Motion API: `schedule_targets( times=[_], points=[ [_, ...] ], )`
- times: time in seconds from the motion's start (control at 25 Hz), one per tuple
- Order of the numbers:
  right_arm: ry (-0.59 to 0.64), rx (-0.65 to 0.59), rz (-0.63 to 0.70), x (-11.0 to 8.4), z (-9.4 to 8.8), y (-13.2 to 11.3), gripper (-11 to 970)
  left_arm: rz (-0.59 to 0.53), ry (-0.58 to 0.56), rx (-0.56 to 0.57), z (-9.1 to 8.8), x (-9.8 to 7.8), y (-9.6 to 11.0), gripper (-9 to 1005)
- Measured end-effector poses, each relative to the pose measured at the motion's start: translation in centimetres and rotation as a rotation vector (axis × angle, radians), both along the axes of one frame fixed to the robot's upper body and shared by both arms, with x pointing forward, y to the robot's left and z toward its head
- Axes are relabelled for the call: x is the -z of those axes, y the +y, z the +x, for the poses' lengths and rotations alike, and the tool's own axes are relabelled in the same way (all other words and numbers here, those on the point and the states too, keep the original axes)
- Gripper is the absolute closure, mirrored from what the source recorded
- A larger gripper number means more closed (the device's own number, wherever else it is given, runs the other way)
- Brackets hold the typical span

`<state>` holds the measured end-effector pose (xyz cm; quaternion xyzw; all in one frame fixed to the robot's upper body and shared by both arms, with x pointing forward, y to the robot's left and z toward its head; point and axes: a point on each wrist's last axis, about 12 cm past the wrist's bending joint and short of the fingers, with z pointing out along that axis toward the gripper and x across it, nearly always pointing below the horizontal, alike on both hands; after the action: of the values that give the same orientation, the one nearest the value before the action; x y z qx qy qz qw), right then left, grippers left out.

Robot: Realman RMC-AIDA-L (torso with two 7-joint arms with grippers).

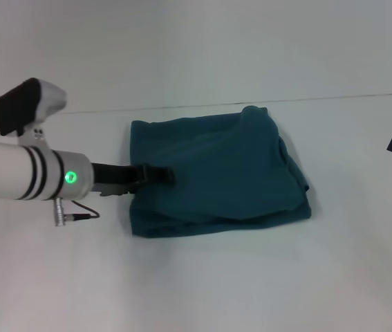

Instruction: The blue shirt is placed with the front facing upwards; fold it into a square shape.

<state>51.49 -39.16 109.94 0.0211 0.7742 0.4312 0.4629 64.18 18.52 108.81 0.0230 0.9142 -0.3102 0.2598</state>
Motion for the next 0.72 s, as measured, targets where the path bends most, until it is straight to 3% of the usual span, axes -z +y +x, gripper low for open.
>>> schedule_targets(
  times=[0.24,0.56,0.72],
  points=[
    [0.003,0.000,0.005,0.0,-0.1,0.0,410,0.051,-0.015,0.075,0.1,-0.1,-2.3,125],
    [-0.001,-0.007,0.009,-0.1,0.1,0.1,410,0.063,-0.020,0.088,0.1,-0.2,-2.8,307],
    [-0.002,-0.009,0.012,-0.1,0.1,0.3,410,0.063,-0.018,0.086,0.0,-0.1,-2.8,461]
  ],
)
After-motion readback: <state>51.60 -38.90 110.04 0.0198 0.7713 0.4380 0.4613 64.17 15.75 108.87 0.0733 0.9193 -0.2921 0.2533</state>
